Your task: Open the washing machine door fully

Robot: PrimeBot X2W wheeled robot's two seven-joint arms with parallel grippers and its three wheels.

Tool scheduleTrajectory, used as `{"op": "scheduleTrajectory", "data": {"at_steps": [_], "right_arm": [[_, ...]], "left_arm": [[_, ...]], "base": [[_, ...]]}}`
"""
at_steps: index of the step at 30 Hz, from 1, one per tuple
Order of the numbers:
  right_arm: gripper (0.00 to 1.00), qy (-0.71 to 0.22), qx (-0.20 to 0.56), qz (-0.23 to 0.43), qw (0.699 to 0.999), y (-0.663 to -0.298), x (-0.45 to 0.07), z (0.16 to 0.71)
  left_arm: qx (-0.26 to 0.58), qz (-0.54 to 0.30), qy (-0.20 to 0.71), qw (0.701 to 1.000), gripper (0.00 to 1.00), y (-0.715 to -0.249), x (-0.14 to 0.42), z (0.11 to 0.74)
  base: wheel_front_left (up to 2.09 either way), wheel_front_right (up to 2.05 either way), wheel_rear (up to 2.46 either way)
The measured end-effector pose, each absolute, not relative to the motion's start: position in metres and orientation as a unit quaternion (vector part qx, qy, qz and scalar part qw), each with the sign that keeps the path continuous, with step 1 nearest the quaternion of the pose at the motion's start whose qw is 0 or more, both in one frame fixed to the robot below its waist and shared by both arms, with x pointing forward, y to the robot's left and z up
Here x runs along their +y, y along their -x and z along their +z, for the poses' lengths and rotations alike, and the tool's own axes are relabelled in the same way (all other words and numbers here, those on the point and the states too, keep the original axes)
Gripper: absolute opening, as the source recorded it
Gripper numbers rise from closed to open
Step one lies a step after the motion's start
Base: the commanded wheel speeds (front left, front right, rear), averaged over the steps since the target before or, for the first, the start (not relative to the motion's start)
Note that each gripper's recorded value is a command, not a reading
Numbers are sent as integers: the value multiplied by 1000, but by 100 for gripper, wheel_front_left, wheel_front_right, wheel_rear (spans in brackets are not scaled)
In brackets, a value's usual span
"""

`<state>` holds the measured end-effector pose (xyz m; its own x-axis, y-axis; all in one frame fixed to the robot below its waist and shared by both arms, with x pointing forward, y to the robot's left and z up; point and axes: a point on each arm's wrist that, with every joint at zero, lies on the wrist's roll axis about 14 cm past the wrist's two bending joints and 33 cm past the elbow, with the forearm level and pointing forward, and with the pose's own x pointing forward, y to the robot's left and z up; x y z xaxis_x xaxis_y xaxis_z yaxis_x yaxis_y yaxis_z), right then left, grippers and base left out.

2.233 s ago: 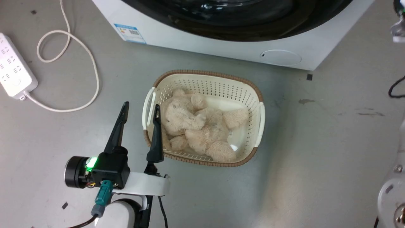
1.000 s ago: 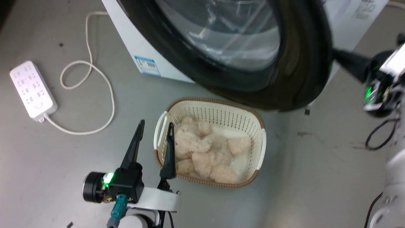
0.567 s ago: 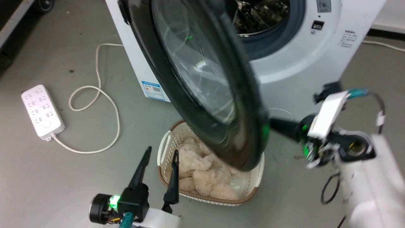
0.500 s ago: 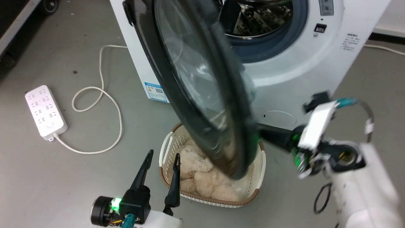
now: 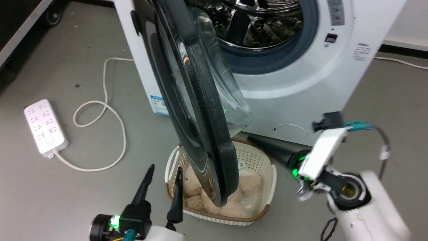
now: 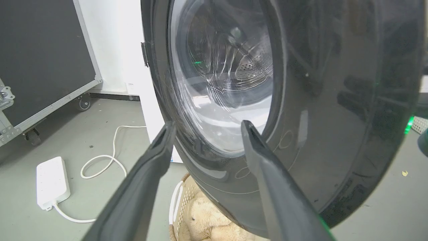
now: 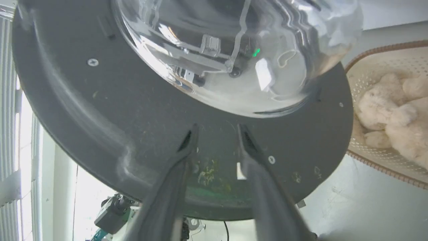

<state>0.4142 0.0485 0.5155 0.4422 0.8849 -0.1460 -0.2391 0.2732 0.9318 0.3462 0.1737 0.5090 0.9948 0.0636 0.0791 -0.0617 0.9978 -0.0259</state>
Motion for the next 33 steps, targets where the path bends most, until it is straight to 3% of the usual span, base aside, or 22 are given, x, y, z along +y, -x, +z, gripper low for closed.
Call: {"op": "scheduleTrajectory", "data": {"at_steps": [3, 8, 13, 15, 22, 33], "right_arm": [[100, -438, 273, 358, 778, -436, 15, 536], [100, -309, 100, 277, 904, -453, -65, 574], [100, -87, -26, 201, 975, -431, -130, 580], [100, -11, -63, 166, 984, -420, -154, 579], [100, 27, -115, 70, 990, -371, -184, 566], [100, 37, -121, 48, 991, -349, -176, 560]], "left_arm": [[-50, 27, 12, 998, 100, -350, 174, 515], [-63, 11, 9, 998, 100, -353, 170, 522], [-81, 12, 13, 997, 100, -353, 175, 534], [-84, 9, 12, 996, 100, -352, 174, 535], [-73, -26, 10, 997, 100, -349, 161, 528], [-76, -41, -4, 996, 100, -351, 151, 530]], "base": [[0, 0, 0], [0, 0, 0], [0, 0, 0], [0, 0, 0], [0, 0, 0], [0, 0, 0]]}}
